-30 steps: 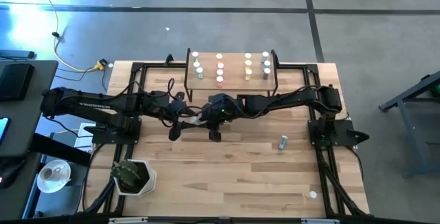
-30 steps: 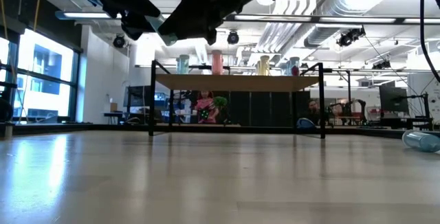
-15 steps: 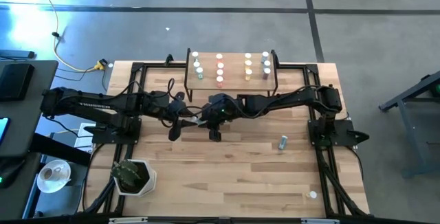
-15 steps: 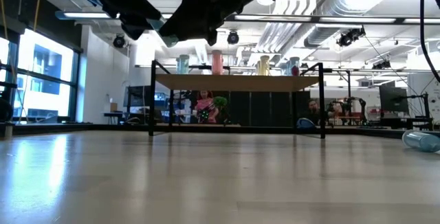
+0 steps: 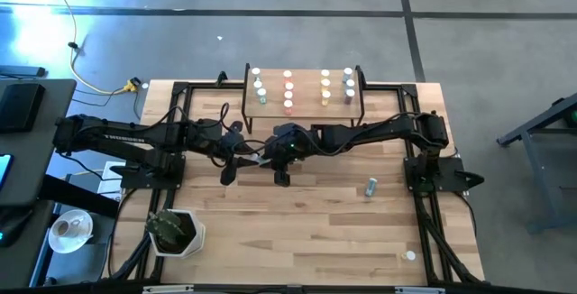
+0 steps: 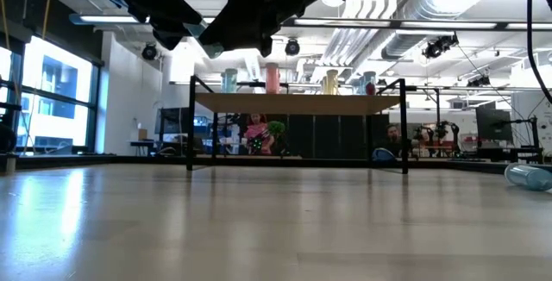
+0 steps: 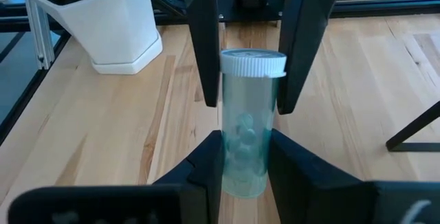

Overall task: Pick and place medicine bottles onto shelf by color
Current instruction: Align the green pill bottle with the green pill bottle

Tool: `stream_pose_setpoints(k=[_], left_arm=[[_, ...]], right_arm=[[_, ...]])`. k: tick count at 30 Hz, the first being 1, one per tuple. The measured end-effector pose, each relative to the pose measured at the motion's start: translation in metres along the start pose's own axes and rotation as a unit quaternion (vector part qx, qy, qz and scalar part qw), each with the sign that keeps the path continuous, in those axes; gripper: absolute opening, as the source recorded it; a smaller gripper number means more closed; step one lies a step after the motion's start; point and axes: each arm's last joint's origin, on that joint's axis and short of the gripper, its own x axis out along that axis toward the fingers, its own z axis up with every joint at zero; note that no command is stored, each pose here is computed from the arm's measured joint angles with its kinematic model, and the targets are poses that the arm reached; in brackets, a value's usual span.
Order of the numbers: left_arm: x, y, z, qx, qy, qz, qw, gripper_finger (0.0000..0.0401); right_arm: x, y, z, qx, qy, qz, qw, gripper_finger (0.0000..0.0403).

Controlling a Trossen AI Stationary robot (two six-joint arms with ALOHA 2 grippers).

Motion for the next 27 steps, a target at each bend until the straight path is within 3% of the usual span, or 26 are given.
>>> stream_pose_setpoints(k=[10, 17, 27], left_arm=[[0.000, 0.000, 0.000, 0.000, 0.001, -0.001, 1.000, 0.0115], [-0.001, 0.003, 0.000, 0.005, 0.012, 0.017, 1.000, 0.0115], [-0.034, 0.025, 0.048, 0.032, 0.021, 0.131, 0.991, 0.0115]], right_arm=[[-0.002, 0.000, 0.000, 0.001, 0.007, 0.000, 1.000, 0.0143], [-0.021, -0.002, 0.006, 0.003, 0.015, -0.004, 1.000, 0.0171], [-0.079, -0.020, 0.030, -0.001, -0.017, -0.041, 0.999, 0.0172]])
